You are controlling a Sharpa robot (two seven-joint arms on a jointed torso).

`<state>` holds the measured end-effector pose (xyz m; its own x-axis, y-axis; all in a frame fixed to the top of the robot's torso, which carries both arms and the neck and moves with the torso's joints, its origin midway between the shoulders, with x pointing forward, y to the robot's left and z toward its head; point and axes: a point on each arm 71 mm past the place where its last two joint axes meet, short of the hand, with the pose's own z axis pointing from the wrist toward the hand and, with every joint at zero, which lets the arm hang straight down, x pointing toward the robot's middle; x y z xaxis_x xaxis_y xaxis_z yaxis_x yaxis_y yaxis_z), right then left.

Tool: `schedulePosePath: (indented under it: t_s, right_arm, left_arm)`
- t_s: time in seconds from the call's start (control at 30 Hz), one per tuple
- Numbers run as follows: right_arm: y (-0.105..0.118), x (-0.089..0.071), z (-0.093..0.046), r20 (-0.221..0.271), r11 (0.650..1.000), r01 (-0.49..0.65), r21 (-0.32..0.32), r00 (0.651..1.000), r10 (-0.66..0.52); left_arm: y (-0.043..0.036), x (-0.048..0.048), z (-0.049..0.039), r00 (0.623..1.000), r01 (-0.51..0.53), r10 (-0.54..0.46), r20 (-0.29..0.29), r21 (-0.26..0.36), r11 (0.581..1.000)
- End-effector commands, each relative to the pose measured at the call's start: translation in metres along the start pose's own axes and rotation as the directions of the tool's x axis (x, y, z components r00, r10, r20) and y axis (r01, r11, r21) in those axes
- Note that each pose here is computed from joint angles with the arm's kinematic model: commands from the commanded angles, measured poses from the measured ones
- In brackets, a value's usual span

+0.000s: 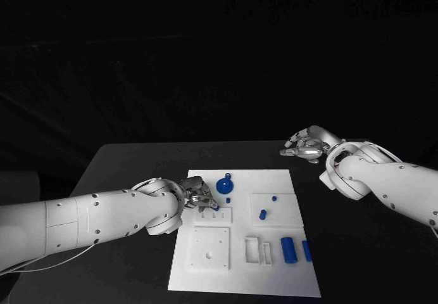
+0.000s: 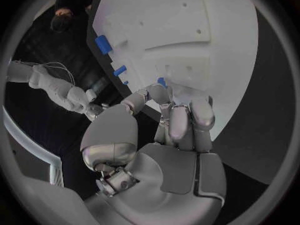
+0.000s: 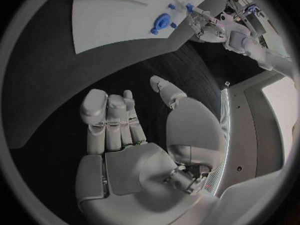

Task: Assemble the parts on the task board

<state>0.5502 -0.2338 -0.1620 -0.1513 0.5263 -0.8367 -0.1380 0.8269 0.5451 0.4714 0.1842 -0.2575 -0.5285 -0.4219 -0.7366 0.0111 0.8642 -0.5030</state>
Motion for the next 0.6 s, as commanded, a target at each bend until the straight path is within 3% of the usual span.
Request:
schedulePosePath:
  t_s: [0.03, 0.6]
  right_arm:
    - [0.0008, 0.0005, -0.0001, -0.01, 1.0, 0.0, -0.006, 1.0, 0.0]
    - [0.0019, 0.0018, 0.0, -0.019, 1.0, -0.002, -0.007, 1.0, 0.002]
  left_arm:
    - [-0.0018, 0.0049, -0.0012, 0.999, -0.012, 0.012, -0.041, 0.002, 1.0]
    - [0.0012, 0.0071, -0.0002, 0.996, -0.057, 0.057, -0.062, -0.011, 0.998]
